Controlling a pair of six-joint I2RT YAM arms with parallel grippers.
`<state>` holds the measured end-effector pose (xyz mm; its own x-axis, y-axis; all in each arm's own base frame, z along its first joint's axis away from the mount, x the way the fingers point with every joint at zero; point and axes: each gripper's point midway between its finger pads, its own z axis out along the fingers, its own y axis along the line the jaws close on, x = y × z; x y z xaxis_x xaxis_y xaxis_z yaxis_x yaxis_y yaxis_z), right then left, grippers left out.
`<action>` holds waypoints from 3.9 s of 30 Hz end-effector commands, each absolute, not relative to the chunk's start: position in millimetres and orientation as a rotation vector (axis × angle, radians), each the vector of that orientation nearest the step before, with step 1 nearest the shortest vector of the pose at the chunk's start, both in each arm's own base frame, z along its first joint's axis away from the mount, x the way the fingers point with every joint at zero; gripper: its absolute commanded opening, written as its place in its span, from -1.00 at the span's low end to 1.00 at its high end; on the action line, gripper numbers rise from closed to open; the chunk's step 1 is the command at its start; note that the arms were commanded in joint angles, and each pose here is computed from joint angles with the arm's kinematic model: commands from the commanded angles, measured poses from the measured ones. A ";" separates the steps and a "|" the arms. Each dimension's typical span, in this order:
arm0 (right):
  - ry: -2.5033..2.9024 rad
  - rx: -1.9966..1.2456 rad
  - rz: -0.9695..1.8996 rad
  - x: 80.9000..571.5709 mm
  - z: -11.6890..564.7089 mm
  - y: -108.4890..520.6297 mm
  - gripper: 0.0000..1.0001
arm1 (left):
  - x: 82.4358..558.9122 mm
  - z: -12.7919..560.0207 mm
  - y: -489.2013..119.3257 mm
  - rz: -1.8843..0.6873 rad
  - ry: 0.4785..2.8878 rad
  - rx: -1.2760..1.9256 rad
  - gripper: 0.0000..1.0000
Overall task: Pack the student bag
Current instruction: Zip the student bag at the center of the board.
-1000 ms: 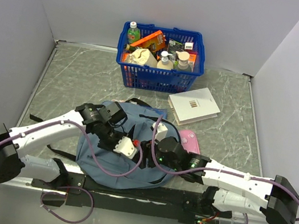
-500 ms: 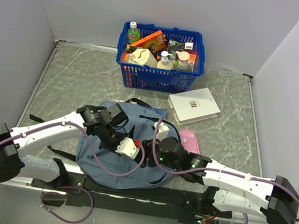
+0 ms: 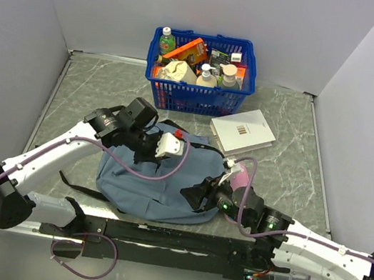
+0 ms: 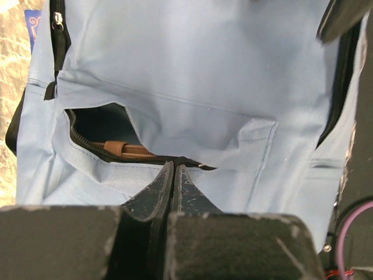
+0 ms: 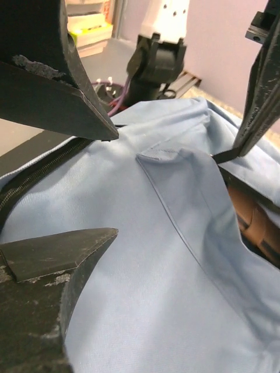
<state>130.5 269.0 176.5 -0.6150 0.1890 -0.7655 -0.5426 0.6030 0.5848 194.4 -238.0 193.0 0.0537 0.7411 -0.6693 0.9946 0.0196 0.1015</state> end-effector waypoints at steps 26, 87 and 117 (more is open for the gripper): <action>2.149 -0.444 0.751 132.0 163.7 348.6 0.47 | 174.5 214.2 -254.7 -0.773 1.666 1.709 -0.98; 2.043 -0.730 0.760 86.8 159.2 359.3 -0.34 | 385.7 203.6 -240.2 -0.492 1.944 1.139 -0.28; 2.400 -0.287 0.184 240.9 119.0 162.3 0.71 | 248.9 79.6 -97.5 -0.467 2.525 0.975 0.93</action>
<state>230.1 170.9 119.2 -0.7245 -0.1251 -0.6779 -0.2654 0.9582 0.1069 245.4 -104.7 89.3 -0.7077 0.5448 -0.4497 0.6814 0.6946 -0.2307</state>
